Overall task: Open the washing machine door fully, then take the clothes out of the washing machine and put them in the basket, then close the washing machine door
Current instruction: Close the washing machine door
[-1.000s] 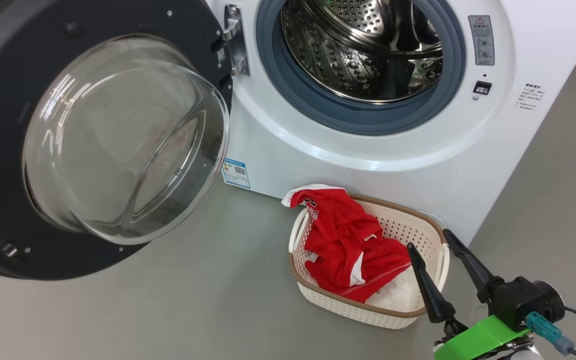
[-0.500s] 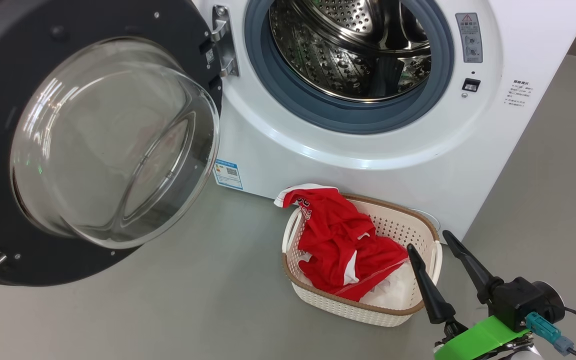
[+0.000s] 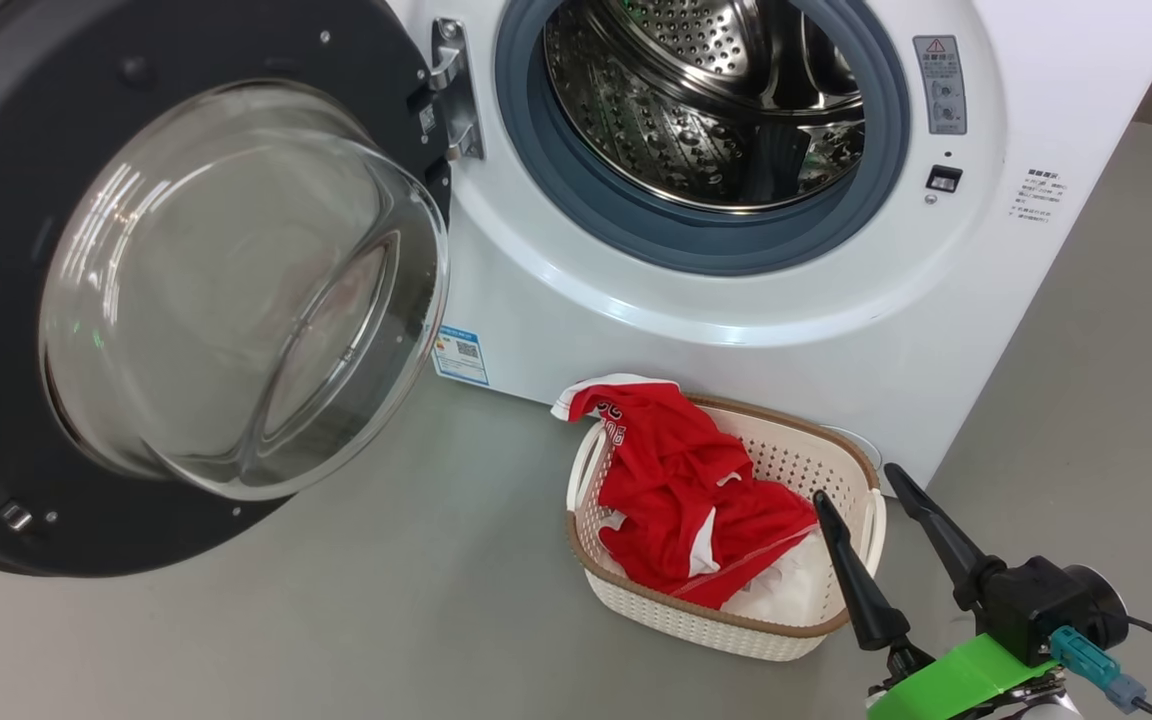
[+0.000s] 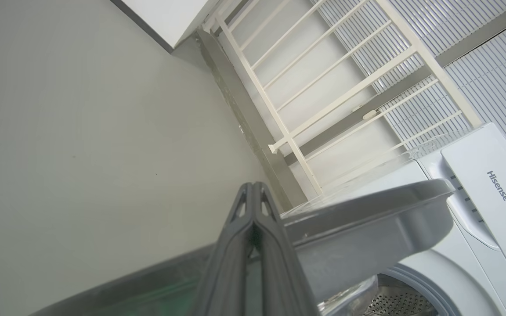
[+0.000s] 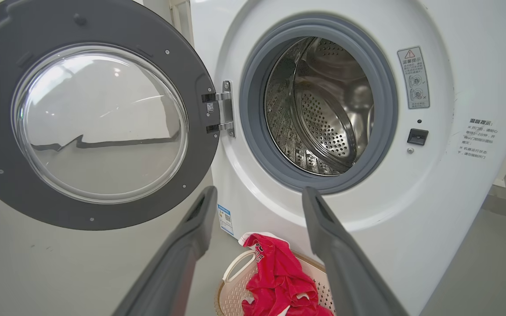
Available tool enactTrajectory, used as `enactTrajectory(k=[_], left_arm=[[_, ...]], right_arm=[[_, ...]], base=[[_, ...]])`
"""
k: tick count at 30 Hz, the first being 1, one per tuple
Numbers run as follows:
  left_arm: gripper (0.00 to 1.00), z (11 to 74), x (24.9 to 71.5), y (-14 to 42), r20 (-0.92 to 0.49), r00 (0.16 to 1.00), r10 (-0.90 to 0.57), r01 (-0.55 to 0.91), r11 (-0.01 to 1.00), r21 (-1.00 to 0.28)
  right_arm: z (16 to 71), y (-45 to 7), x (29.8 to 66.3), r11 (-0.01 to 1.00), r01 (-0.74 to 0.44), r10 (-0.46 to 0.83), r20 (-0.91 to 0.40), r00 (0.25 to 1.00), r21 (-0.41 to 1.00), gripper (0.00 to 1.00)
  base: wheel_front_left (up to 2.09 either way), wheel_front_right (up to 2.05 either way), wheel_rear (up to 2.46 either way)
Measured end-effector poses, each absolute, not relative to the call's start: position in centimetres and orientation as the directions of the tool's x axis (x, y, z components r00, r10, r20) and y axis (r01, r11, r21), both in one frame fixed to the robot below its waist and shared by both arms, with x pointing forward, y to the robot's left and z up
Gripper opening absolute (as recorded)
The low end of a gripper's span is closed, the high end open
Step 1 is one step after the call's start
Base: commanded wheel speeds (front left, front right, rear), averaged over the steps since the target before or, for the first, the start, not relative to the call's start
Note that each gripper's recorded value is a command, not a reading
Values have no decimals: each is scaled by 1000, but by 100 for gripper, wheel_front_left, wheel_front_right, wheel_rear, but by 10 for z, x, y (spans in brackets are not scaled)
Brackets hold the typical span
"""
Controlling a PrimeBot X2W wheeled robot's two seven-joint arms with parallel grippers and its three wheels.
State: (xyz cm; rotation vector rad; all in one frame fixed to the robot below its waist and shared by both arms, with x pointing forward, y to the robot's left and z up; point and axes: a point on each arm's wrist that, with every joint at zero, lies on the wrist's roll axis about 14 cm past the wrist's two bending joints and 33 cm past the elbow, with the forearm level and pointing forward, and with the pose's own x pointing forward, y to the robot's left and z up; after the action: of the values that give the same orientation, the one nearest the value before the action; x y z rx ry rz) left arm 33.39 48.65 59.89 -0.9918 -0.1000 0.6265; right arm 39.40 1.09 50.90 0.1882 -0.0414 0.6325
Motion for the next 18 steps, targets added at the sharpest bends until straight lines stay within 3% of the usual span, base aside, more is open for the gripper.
enactTrajectory(k=[18], left_arm=[[0,598,330,473,-224,898,379,-388,440,-810]], right_arm=[[507,19,393,777,-605,599,94,795,172,100]], base=[[0,0,0]])
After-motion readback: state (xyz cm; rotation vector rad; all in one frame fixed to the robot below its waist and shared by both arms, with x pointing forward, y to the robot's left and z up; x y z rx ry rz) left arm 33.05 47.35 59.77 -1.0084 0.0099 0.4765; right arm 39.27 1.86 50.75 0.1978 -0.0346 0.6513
